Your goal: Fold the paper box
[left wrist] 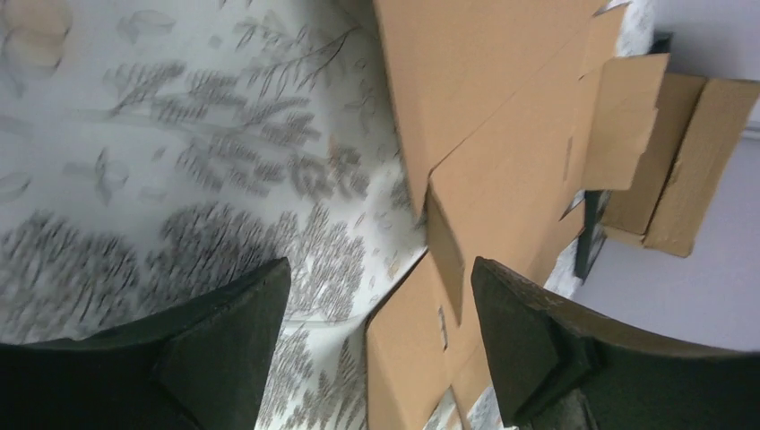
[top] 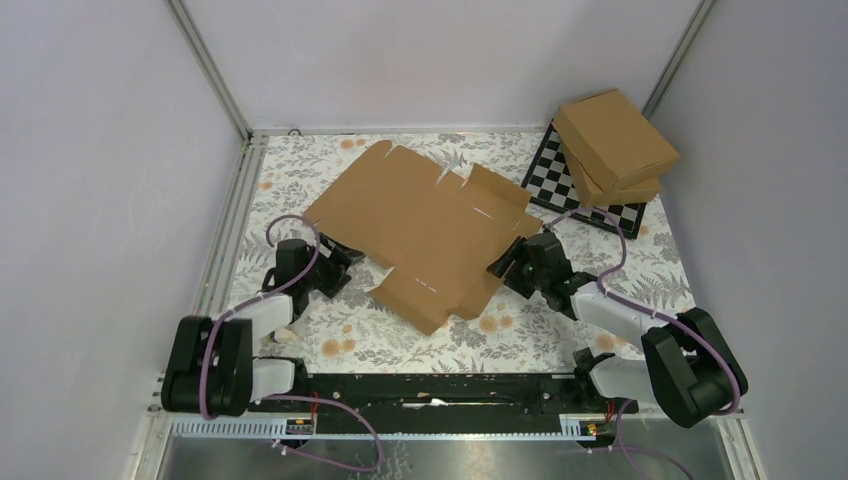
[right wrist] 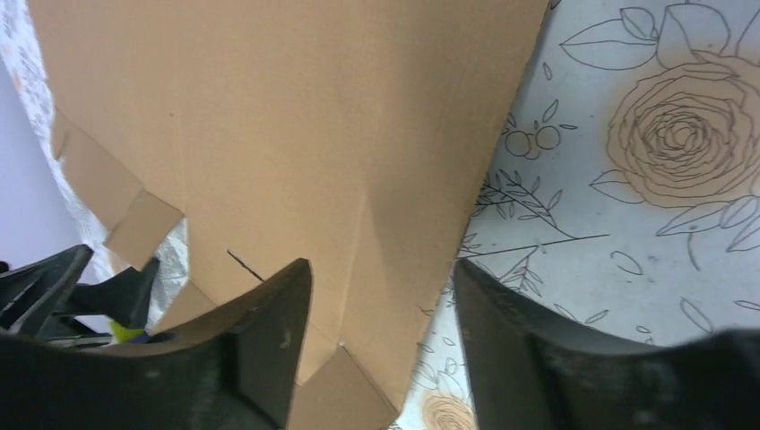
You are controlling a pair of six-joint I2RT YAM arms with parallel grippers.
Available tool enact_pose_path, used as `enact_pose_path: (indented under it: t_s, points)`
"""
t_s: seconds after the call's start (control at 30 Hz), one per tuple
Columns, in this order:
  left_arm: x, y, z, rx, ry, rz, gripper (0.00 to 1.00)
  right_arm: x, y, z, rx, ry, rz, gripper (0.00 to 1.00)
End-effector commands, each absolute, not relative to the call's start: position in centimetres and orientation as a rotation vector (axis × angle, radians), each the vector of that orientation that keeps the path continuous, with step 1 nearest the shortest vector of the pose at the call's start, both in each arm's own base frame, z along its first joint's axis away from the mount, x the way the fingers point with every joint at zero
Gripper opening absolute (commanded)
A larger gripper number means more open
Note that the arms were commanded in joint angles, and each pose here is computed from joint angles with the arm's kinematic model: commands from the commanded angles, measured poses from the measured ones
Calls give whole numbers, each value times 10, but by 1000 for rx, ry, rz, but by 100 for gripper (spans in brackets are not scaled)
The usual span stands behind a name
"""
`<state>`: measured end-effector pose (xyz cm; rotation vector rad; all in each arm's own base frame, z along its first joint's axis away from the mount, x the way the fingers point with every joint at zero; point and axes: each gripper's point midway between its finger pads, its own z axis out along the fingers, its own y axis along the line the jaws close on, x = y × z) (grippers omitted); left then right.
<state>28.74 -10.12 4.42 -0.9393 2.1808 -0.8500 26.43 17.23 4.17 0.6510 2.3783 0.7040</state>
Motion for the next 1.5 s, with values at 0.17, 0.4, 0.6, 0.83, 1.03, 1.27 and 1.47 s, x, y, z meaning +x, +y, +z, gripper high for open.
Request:
enact_pose_path:
  t_s: [0.17,0.4,0.6,0.83,1.03,1.27,1.47]
  points:
    - [345,-105,70,-974,1942,-1083,75,280,182,54,662,2320,758,51]
    - [380,-100,62,-941,1944,-1027,41,284,184,51,652,2335,746,51]
    - [393,-116,83,-746,1897,-1112,0,286,192,47,623,2371,770,51]
    - [369,-130,122,-516,1858,-976,0,287,196,56,583,2360,792,70]
    - [343,-141,151,-375,1795,-840,0,271,175,57,539,2375,684,99]
    - [329,-145,162,-321,1756,-828,0,243,145,45,576,2380,568,100]
    - [325,-137,158,-404,1750,-812,0,228,142,36,641,2419,569,100]
